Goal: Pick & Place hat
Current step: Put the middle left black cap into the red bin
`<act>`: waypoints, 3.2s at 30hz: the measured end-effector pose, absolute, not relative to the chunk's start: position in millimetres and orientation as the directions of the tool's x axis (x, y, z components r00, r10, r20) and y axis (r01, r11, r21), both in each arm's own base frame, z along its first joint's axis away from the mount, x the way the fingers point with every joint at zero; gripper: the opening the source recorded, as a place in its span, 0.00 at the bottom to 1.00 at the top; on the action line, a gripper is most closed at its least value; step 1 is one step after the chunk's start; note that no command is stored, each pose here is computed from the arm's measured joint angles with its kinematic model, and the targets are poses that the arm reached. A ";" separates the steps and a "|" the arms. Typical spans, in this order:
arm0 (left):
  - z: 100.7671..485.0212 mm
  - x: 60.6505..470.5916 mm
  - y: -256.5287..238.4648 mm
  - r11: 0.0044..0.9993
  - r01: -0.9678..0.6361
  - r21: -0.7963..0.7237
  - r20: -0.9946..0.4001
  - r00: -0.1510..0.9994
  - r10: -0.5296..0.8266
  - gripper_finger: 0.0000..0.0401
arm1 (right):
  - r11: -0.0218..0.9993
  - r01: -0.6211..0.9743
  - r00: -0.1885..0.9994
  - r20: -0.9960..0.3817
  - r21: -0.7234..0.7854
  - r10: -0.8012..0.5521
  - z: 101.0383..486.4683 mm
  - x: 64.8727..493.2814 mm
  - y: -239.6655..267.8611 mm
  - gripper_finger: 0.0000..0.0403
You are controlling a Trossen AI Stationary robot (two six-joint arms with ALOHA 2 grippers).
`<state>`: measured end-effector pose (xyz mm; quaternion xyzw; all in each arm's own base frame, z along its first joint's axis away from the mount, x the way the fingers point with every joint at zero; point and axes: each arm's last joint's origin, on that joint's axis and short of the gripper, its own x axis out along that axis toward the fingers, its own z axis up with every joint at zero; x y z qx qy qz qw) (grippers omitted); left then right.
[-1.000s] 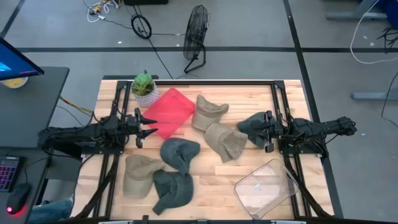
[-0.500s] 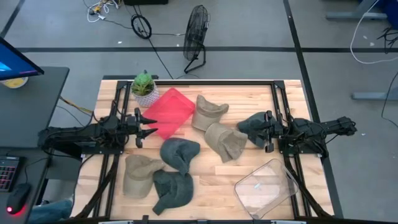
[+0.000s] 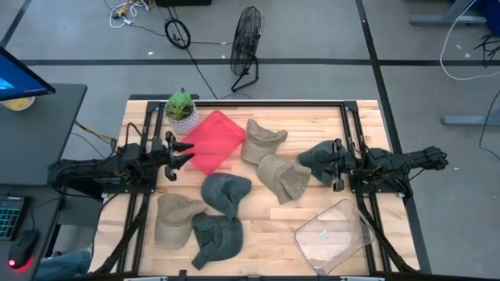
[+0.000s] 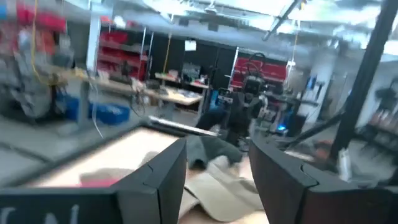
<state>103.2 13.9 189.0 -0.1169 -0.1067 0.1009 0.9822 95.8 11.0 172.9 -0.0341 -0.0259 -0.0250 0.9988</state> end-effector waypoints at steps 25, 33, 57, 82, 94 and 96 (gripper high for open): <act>233.8 198.4 12.0 0.972 -0.219 -0.089 -0.512 0.847 0.144 0.37 | 0.996 0.043 0.997 0.067 -0.072 -0.038 174.2 95.8 11.2 0.16; 208.5 245.5 -6.2 0.997 -0.082 0.003 -0.578 0.813 0.069 0.35 | 0.990 0.128 0.990 0.061 -0.067 -0.124 173.8 95.6 8.7 0.16; 140.2 300.4 -14.2 1.000 -0.013 0.006 -0.778 0.629 0.013 0.53 | 0.982 0.109 0.991 0.056 0.156 -0.119 173.3 95.8 8.9 0.44; 277.4 233.2 28.9 0.909 -0.417 0.008 -0.374 0.842 0.389 0.03 | 0.982 0.107 0.994 0.017 0.154 -0.111 170.1 98.5 9.7 0.35; 222.8 239.7 102.9 0.512 -0.845 -0.157 -0.560 0.503 0.658 0.07 | 0.983 0.113 0.994 -0.016 0.144 -0.112 167.3 100.8 10.1 0.33; 211.0 243.3 108.1 0.473 -0.871 -0.137 -0.588 0.455 0.668 0.06 | 0.983 0.114 0.994 -0.022 0.142 -0.112 166.8 101.2 10.2 0.33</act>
